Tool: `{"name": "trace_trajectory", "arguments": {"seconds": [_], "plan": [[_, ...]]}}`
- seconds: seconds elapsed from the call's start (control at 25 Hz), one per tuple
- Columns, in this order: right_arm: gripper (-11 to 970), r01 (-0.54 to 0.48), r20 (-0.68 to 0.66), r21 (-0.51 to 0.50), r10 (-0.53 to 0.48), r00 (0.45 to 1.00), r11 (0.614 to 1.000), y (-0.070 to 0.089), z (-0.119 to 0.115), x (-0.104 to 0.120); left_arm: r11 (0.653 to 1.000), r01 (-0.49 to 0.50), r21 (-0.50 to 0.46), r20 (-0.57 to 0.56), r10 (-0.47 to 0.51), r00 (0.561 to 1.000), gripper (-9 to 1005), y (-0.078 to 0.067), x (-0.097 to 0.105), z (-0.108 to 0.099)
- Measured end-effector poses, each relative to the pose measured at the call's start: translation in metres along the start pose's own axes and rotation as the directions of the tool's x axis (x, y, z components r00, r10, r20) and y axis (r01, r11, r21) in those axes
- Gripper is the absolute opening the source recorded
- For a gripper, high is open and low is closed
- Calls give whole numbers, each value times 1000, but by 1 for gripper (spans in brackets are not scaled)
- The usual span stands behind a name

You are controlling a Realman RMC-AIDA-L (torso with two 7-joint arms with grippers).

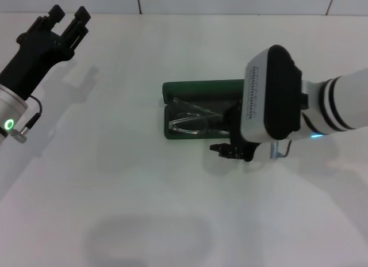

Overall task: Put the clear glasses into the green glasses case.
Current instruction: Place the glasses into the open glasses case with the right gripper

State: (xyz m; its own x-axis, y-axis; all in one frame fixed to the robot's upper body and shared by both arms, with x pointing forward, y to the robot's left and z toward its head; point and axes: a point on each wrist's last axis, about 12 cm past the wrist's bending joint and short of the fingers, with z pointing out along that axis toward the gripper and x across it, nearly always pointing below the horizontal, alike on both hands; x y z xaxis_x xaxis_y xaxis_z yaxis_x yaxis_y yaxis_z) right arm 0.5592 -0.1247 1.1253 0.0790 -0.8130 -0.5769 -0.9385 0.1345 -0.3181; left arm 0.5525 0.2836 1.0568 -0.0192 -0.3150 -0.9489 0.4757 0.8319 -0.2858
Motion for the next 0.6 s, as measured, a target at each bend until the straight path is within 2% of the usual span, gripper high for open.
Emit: {"name": "trace_trajectory", "arguments": {"seconds": [0.24,0.6], "plan": [[403,-41,-28,-28,40,999,999,-4,-6,8,1000,2,2,0,-2,1000,645,-1,0,0],[402,-78,-90,2,78,993,997,-7,-7,17,1000,5,3,0,-5,1000,646,-2,2,1]]}}
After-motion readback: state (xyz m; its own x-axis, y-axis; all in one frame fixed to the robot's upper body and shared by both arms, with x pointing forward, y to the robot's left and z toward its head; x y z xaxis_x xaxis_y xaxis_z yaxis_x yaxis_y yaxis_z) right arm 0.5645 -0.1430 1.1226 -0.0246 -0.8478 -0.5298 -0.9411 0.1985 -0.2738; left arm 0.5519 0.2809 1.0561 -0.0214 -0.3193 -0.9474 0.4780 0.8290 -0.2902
